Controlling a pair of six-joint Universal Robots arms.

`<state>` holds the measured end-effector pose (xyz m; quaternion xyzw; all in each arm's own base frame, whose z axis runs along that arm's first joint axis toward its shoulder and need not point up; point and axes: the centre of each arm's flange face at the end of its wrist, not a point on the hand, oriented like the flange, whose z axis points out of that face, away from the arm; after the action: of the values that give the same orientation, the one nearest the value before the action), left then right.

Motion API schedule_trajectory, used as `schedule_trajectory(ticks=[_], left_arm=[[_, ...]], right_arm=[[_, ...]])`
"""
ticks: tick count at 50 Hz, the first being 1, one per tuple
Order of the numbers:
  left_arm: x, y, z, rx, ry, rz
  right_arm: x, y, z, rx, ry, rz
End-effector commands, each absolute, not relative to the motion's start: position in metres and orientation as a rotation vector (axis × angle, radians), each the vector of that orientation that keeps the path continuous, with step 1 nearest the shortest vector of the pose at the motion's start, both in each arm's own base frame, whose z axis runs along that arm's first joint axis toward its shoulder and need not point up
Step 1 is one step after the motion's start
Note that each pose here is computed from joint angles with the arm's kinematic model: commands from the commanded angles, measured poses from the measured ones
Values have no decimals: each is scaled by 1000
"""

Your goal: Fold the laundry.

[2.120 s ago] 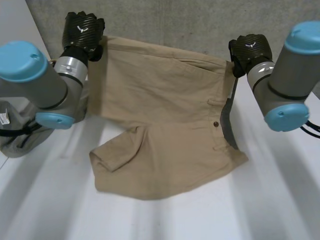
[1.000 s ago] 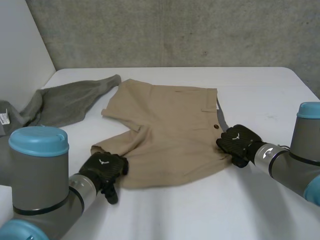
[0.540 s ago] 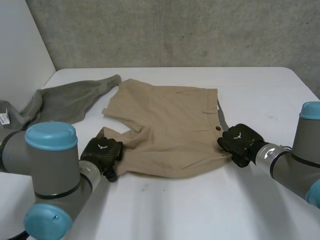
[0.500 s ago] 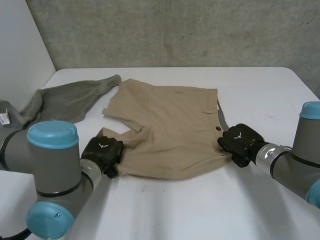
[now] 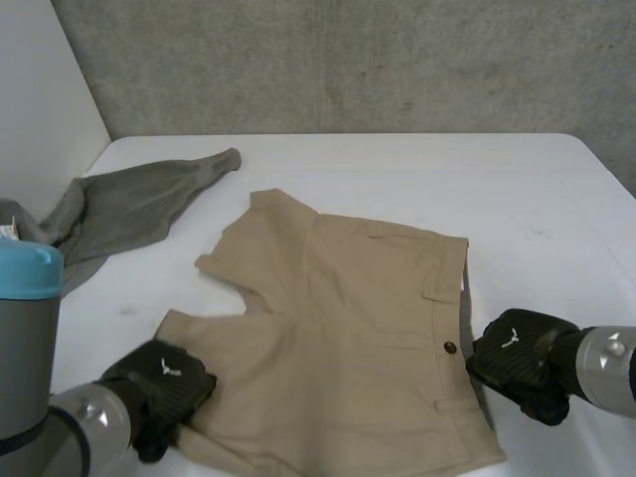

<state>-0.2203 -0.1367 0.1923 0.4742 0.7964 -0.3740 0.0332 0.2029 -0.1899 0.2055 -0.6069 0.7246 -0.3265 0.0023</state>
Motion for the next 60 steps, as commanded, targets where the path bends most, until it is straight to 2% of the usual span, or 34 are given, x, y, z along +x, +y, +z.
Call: schedule_trajectory(ticks=[1, 14, 21, 27, 32, 45, 54, 57, 60], left_arm=[[-226, -145, 202, 1488, 2417, -1287], [-241, -203, 192, 1279, 2450, -1470], [-247, -220, 192, 1211, 2490, -1505], [-250, -227, 196, 1196, 2474, -1540], [-250, -231, 198, 1184, 2458, -1571], [-249, -238, 204, 1089, 2503, -1616], [-249, -232, 206, 1074, 2525, -1618], [-249, -229, 212, 1084, 2522, -1632], [-247, -216, 213, 1136, 2543, -1563]], right_arm=[[205, -188, 210, -1887, 2250, -1104], [211, -207, 213, -1366, 2369, -1318], [207, -184, 217, -1132, 2393, -1274], [207, -157, 196, -1007, 2409, -1094], [208, -141, 179, -1000, 2378, -1077], [222, -155, 140, -997, 2370, -1152], [221, -166, 146, -1035, 2378, -1263], [221, -169, 165, -1144, 2336, -1350], [215, -157, 191, -1358, 2318, -1348]])
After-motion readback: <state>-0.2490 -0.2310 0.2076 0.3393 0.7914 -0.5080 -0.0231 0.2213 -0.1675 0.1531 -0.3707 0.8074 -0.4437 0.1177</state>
